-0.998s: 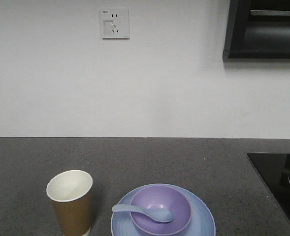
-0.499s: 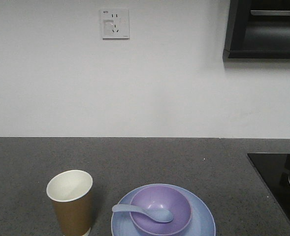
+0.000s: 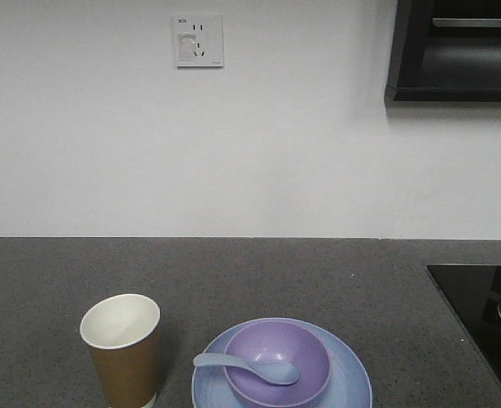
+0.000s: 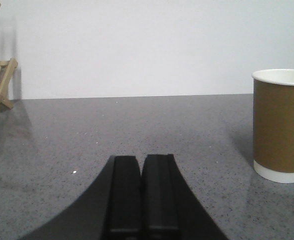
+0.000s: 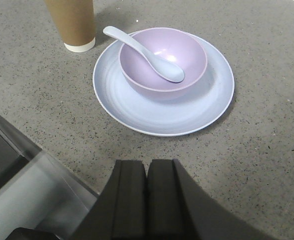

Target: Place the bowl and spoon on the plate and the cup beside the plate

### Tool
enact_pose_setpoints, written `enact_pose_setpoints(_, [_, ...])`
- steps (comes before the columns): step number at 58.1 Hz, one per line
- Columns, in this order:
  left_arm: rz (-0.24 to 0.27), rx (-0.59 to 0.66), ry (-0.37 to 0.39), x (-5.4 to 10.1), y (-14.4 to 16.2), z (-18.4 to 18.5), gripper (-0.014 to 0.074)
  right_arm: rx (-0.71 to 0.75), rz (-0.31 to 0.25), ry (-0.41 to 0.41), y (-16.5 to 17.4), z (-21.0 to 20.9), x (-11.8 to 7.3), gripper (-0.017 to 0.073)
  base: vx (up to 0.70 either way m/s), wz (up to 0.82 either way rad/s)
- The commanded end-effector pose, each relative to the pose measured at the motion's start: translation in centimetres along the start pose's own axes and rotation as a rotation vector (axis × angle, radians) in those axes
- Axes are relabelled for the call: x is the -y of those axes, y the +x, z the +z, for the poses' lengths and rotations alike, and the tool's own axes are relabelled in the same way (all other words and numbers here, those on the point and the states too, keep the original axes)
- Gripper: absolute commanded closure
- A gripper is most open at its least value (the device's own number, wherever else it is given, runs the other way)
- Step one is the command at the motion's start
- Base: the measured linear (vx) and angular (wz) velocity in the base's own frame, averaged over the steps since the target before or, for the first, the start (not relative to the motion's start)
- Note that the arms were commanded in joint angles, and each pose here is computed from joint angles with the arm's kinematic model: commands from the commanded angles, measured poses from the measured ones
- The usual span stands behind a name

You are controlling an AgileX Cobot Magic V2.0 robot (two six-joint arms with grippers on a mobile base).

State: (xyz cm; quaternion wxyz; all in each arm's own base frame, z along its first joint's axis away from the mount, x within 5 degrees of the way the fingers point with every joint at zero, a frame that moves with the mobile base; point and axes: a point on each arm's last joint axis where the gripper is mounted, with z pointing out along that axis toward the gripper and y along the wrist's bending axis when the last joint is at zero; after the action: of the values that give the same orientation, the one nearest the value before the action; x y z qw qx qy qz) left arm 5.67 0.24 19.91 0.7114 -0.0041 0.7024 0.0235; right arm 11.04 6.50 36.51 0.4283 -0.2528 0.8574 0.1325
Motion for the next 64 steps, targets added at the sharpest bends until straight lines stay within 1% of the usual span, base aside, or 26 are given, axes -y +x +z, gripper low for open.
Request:
enact_pose_setpoints(1, [0.018,0.082,0.028,0.2,0.0,0.0,0.0600,0.094,-0.011,0.007,-1.2,-0.8,0.0,0.0571,0.00,0.00])
enact_pose_setpoints(4, [0.033,0.082,0.033,0.2,0.0,0.0,0.0600,0.092,-0.011,0.007,-1.2,-0.8,0.0,0.0571,0.00,0.00])
enact_pose_setpoints(56, [0.035,0.081,0.034,0.2,0.0,0.0,0.0600,0.089,-0.011,0.006,-1.1,-0.7,0.0,0.0571,0.00,0.00])
enact_pose_setpoints(57, [0.035,0.081,0.034,0.2,0.0,0.0,0.0600,0.091,-0.014,0.008,-1.2,-0.7,0.0,0.0571,0.00,0.00])
enact_pose_setpoints(60, [0.035,0.081,0.034,0.2,0.0,0.0,0.0600,0.120,-0.065,0.036,-1.1,-0.9,0.2,0.0571,0.00,0.00])
enact_pose_setpoints(62, [0.035,0.081,0.034,0.2,0.0,0.0,0.0600,0.159,-0.074,0.069,-0.7,-1.0,0.5,0.0571,0.00,0.00])
enact_pose_setpoints(64, [0.035,0.081,0.034,0.2,0.0,0.0,0.0600,0.188,-0.071,0.097,-0.2,-0.8,0.9,0.0571,0.00,0.00])
